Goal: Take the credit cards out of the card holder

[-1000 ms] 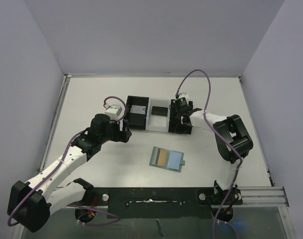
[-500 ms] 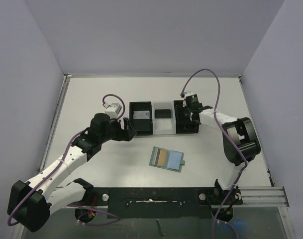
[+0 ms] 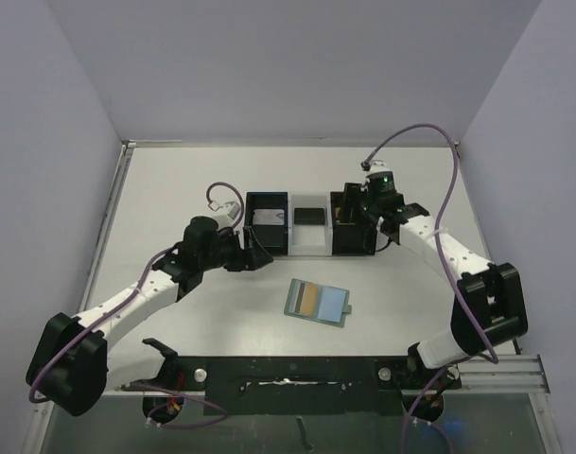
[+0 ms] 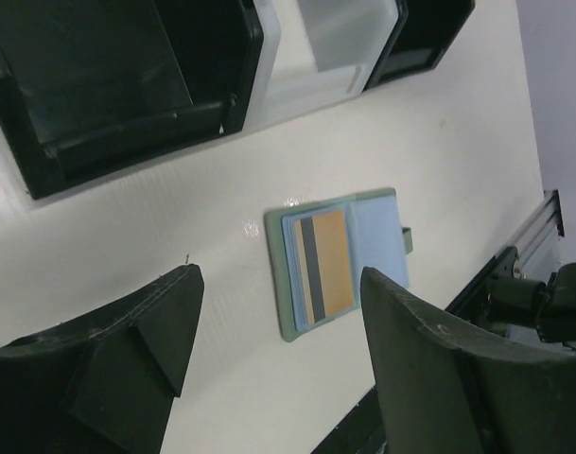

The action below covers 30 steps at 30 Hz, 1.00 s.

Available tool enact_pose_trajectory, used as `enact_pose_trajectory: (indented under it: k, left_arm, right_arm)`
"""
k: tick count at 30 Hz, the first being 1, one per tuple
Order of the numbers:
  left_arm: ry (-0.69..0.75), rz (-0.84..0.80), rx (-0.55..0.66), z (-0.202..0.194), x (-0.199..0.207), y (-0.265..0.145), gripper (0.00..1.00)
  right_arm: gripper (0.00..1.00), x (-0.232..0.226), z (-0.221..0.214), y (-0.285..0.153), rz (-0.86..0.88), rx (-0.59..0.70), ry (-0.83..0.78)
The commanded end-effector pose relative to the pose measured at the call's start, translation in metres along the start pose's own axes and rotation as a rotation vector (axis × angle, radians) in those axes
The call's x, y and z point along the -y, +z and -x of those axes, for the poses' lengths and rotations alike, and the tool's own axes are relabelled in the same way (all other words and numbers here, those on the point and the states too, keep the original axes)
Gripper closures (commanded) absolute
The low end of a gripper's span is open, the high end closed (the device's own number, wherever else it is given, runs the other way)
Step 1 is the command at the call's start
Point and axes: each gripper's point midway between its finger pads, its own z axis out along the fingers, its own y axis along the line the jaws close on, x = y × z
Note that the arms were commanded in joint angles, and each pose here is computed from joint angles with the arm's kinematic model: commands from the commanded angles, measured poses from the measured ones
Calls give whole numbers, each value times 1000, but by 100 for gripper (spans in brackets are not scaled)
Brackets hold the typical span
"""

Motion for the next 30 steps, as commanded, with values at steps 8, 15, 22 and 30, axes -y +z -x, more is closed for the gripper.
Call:
enact_pose_trajectory:
  k: [8, 15, 22, 30]
  left_arm:
    - [-69, -195, -116, -33, 26, 27, 45]
    - [-71, -184, -196, -56, 26, 42, 48]
    - [-57, -195, -205, -56, 29, 49, 53]
    - [-32, -226, -225, -58, 38, 49, 56]
  right_arm:
    - [45, -90, -67, -52, 327, 159, 488]
    - [54, -116, -126, -48, 465, 61, 528]
    - [61, -121, -154, -42, 411, -15, 530]
    - [65, -104, -176, -43, 352, -30, 535]
